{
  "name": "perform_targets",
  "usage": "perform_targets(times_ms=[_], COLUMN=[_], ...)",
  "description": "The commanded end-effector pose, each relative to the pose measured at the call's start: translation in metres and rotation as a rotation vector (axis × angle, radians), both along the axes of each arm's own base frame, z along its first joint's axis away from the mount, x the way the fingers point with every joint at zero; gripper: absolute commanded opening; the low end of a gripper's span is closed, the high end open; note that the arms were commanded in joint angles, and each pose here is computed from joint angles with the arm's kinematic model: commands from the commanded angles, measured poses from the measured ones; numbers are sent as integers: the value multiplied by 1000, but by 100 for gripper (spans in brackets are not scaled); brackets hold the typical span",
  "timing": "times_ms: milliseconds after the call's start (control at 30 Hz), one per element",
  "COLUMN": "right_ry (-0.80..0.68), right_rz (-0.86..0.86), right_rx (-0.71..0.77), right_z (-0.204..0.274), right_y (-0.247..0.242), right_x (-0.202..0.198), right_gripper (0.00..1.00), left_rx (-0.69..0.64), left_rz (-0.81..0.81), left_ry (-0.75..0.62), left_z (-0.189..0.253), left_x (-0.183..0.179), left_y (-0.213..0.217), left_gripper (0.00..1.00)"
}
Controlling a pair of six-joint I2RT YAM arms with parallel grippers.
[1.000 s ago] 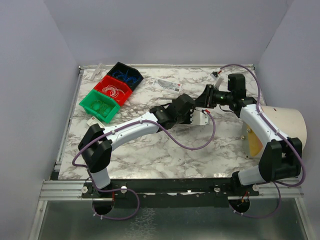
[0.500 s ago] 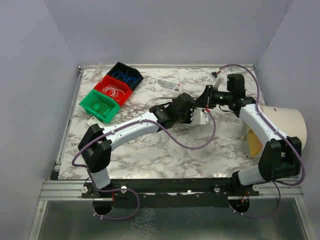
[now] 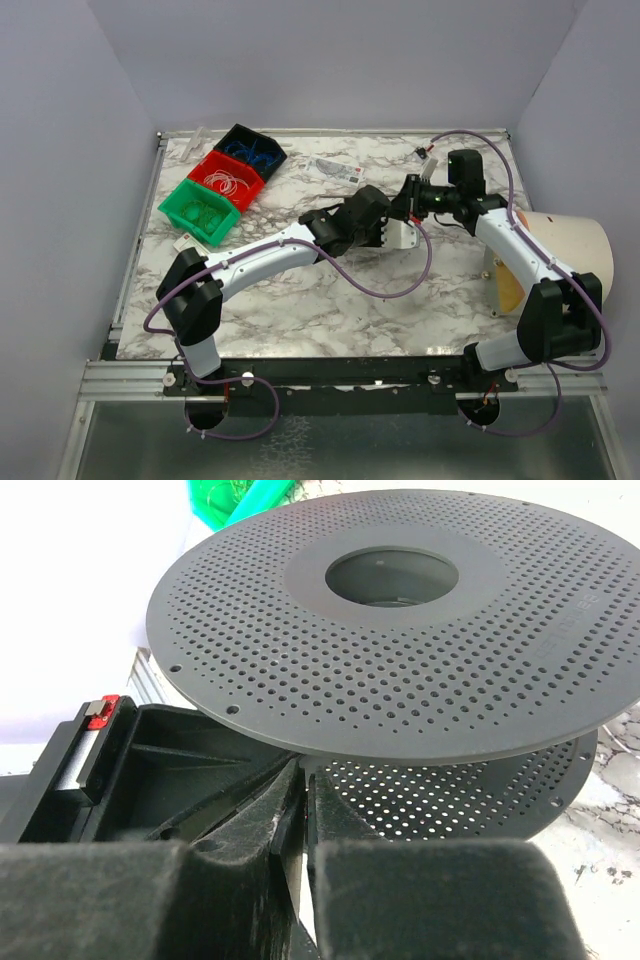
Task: Wrap the cables
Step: Wrap the cable around the cable reel.
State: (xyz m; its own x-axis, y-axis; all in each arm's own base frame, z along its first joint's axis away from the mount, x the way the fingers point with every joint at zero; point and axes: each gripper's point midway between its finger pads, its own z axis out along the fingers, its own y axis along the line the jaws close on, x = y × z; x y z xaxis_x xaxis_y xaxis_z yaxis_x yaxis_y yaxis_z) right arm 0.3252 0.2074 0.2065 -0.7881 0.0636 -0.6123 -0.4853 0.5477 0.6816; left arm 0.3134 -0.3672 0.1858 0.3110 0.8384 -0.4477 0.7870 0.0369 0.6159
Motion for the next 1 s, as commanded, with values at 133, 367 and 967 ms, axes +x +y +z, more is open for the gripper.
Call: perform_targets(times_ms=[133, 367, 967], right_ry=[-10, -21, -93], right_rz=[24, 39, -113], right_rx=[-9, 4, -105], right_z=[-1, 11, 11], right_y=[3, 5, -15], right_x=[-4, -1, 16], right_gripper=[10, 32, 20], left_rx=[-74, -73, -70], left_rz=[-16, -17, -23], left_ry=[-43, -45, -48], left_z=[26, 26, 27], left_x=[5, 4, 1], left_y=[-15, -13, -8], left_gripper=[0, 0, 0])
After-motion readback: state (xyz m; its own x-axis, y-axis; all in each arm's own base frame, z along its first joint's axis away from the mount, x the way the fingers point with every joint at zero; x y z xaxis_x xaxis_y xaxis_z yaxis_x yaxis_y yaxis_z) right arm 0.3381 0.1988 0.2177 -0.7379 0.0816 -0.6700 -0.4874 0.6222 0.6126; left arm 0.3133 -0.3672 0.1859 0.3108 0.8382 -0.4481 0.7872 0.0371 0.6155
